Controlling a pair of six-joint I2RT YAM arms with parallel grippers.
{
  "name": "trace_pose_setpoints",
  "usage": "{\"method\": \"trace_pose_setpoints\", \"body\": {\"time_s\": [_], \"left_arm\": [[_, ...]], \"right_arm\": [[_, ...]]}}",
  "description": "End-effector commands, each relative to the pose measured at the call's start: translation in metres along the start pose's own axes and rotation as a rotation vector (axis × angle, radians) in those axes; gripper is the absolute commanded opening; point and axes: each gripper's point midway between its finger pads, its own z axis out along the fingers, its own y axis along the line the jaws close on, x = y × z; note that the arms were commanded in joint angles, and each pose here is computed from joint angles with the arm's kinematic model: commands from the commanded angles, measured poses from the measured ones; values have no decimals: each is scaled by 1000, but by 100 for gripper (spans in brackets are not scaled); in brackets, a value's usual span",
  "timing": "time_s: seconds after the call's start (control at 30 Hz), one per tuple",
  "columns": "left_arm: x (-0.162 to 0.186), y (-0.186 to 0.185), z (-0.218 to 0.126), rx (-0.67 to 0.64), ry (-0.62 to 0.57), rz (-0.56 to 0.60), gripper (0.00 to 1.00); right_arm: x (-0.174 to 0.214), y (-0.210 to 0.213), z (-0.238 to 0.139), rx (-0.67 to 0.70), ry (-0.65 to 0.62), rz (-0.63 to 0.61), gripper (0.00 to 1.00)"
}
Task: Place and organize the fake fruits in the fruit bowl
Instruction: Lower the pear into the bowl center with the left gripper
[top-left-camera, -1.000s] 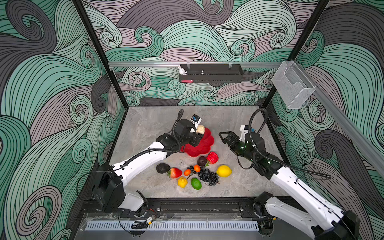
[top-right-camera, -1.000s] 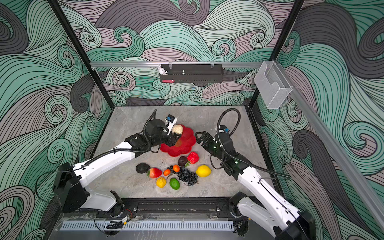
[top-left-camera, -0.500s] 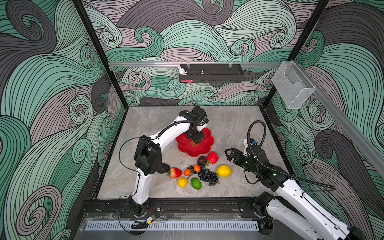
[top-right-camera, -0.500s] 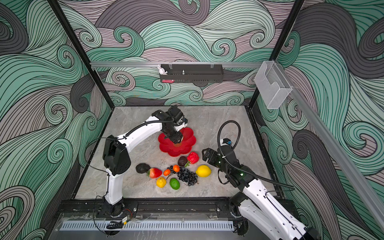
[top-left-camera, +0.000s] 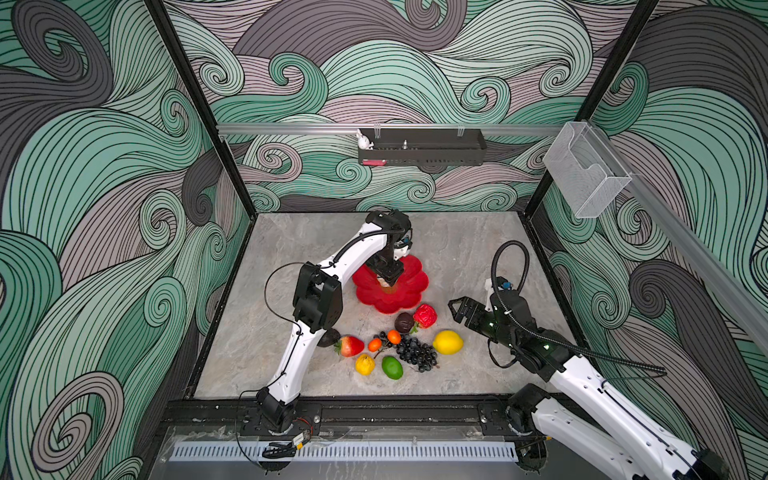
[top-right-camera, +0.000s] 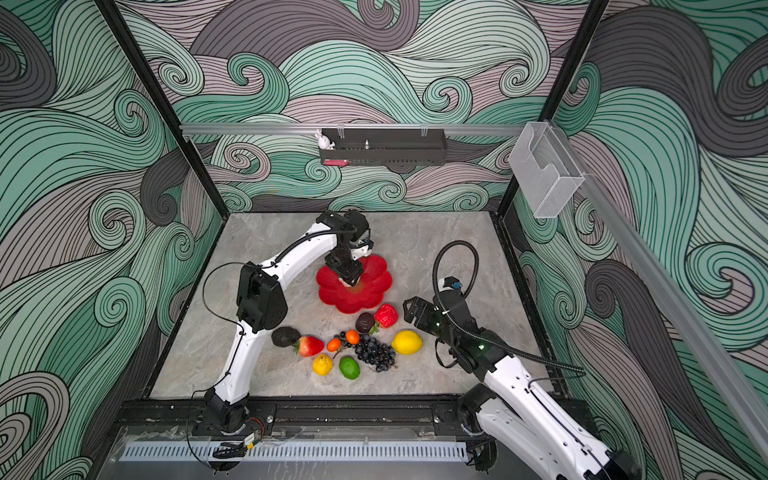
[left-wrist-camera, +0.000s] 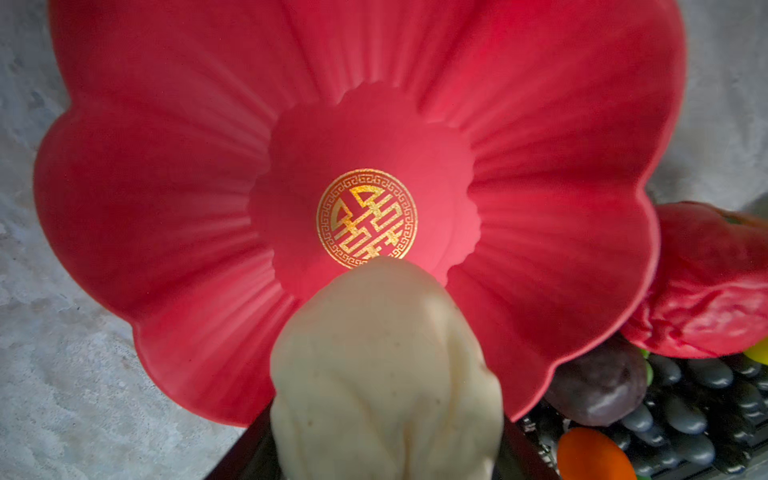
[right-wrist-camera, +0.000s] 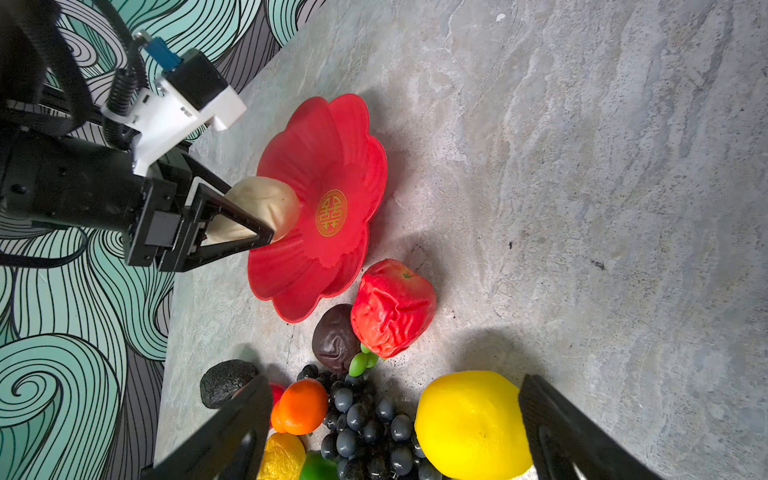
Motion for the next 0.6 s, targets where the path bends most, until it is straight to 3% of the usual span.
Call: {"method": "trace_pose_setpoints", "body": {"time_s": [0.0, 0.57], "left_arm": [[13, -1, 6, 45, 75, -4, 64], [32, -19, 24, 150, 161, -42, 64]], "right_arm": [[0, -4, 1, 19, 0, -2, 93], [4, -2, 13, 24, 36, 13, 93]]}}
